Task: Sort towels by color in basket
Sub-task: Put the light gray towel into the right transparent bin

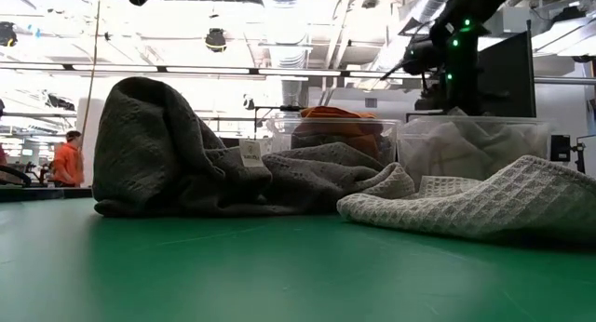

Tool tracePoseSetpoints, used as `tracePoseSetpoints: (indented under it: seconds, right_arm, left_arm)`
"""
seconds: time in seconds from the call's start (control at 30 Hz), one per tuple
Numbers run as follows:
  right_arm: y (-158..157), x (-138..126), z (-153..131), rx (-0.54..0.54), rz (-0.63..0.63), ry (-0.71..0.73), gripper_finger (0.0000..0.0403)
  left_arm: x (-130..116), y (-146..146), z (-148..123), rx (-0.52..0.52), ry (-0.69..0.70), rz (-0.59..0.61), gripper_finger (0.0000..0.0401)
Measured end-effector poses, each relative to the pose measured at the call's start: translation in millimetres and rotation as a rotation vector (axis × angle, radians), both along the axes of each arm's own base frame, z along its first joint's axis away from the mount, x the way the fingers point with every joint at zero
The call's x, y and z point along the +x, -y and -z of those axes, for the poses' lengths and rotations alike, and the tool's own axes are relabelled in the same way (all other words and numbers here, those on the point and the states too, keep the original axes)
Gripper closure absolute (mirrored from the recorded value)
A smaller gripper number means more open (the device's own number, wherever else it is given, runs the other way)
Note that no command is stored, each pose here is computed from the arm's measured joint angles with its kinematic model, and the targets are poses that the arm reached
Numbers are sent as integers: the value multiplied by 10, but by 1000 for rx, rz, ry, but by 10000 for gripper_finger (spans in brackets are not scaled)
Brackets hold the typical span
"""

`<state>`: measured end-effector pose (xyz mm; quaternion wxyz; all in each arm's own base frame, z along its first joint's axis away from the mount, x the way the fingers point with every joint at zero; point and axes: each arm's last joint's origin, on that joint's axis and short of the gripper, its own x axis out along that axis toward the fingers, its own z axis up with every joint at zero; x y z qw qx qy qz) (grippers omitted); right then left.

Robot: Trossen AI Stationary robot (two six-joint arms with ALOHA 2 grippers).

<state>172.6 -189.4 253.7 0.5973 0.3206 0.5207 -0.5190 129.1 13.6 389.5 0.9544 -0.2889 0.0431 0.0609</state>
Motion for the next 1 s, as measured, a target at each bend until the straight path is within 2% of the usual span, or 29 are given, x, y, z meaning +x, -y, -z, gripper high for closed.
tracePoseSetpoints:
  seconds: [0.37,0.57,0.77,1.0]
  right_arm:
    - [127,5,502,159,-1,97,375]
    - [146,38,605,184,-5,95,346]
    - [121,3,404,185,-71,102,308]
    - [47,-93,-93,118,-106,154,226]
  left_arm:
    - [0,0,1,0,-1,-1,136]
    - [0,-1,1,-4,0,-2,136]
    - [0,0,1,-4,0,-2,136]
    - [0,0,0,8,-1,-1,136]
